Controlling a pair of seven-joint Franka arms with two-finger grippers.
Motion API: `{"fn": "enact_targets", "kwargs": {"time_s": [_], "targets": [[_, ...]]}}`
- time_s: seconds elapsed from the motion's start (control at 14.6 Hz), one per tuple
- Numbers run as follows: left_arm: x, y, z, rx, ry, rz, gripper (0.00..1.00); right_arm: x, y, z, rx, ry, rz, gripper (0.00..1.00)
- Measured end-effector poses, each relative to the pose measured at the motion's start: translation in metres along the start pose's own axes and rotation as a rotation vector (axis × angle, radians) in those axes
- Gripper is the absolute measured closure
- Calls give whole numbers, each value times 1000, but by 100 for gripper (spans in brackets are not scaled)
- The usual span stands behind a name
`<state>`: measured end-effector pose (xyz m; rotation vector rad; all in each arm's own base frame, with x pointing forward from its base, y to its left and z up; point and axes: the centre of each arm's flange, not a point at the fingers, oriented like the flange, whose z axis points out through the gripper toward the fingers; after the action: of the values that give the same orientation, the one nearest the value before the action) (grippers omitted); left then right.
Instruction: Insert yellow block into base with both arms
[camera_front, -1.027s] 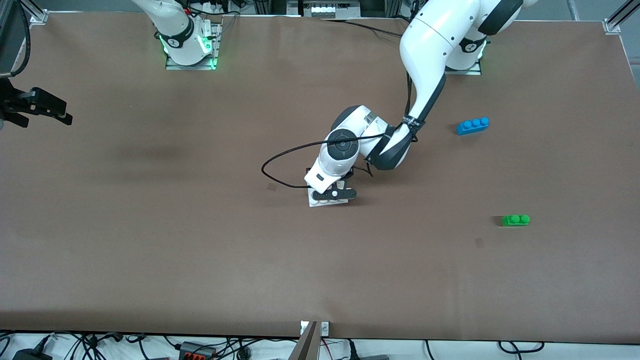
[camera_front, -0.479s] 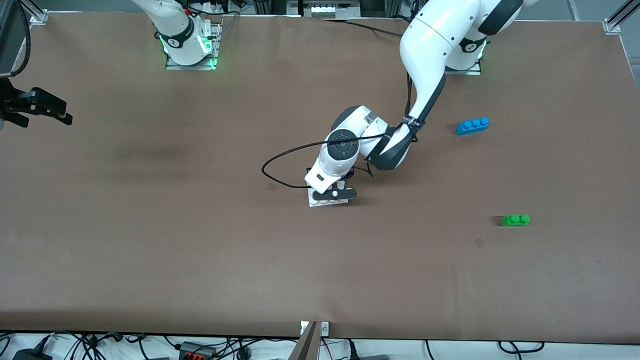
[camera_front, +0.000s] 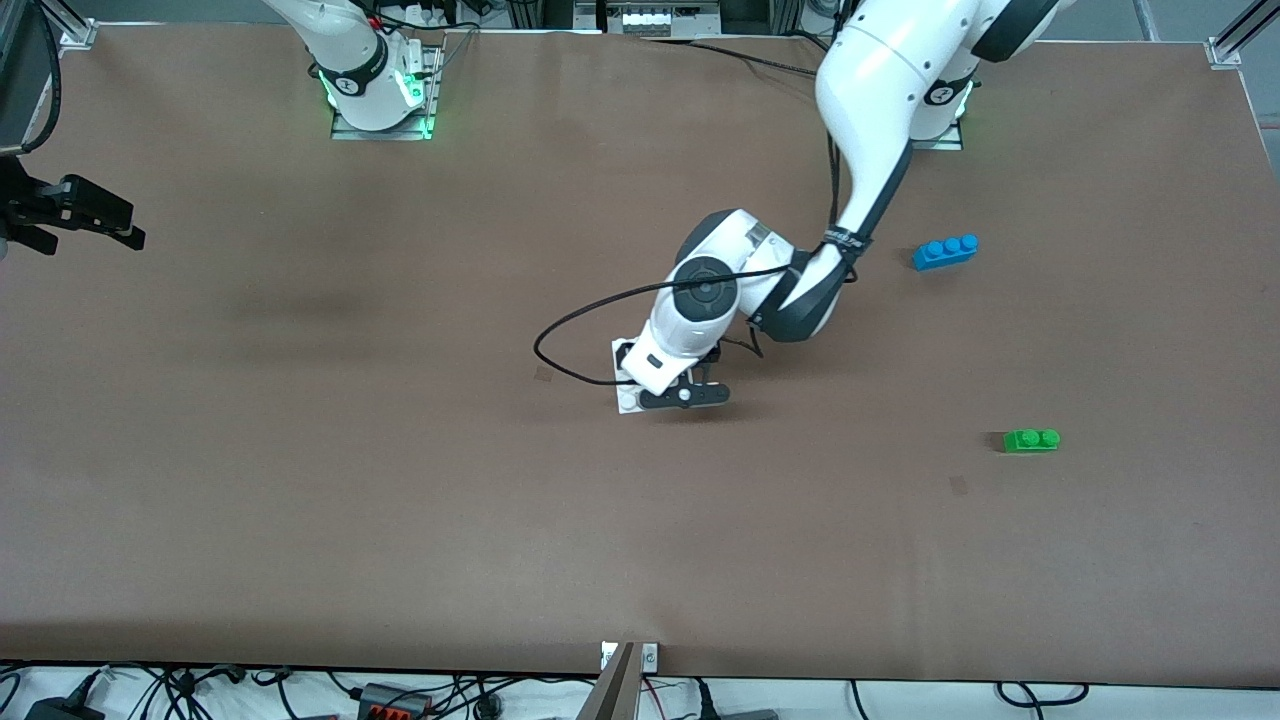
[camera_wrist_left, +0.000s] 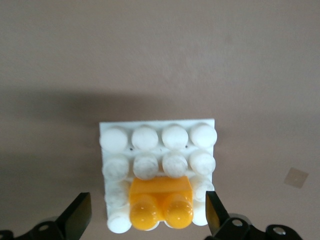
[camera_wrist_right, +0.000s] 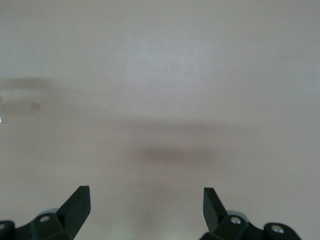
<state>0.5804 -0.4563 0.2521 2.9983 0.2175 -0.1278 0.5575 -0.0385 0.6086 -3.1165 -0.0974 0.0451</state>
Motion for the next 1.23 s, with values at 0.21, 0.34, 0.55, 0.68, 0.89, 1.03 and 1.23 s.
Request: {"fn": "enact_targets", "kwargs": {"time_s": [0.21, 0.34, 0.55, 0.68, 0.89, 1.03, 1.23], "targets": [[11, -15, -18, -5, 13, -10, 0, 0, 0, 0, 0, 0, 0, 0], [24, -38, -36, -7, 25, -24, 0, 0, -1, 0, 0, 0, -1, 0], [45, -83, -89, -15, 54, -78, 0, 0, -1, 0, 0, 0, -3, 0], [55, -117, -129, 3, 45, -123, 0, 0, -2, 0, 0, 0, -3, 0], [70, -182, -188, 32, 21, -210, 0, 0, -2, 0, 0, -1, -3, 0], [76, -224, -226, 41, 17, -177, 0, 0, -2, 0, 0, -1, -3, 0], [79, -280, -273, 42, 33, -36, 0, 0, -2, 0, 0, -1, -4, 0]]}}
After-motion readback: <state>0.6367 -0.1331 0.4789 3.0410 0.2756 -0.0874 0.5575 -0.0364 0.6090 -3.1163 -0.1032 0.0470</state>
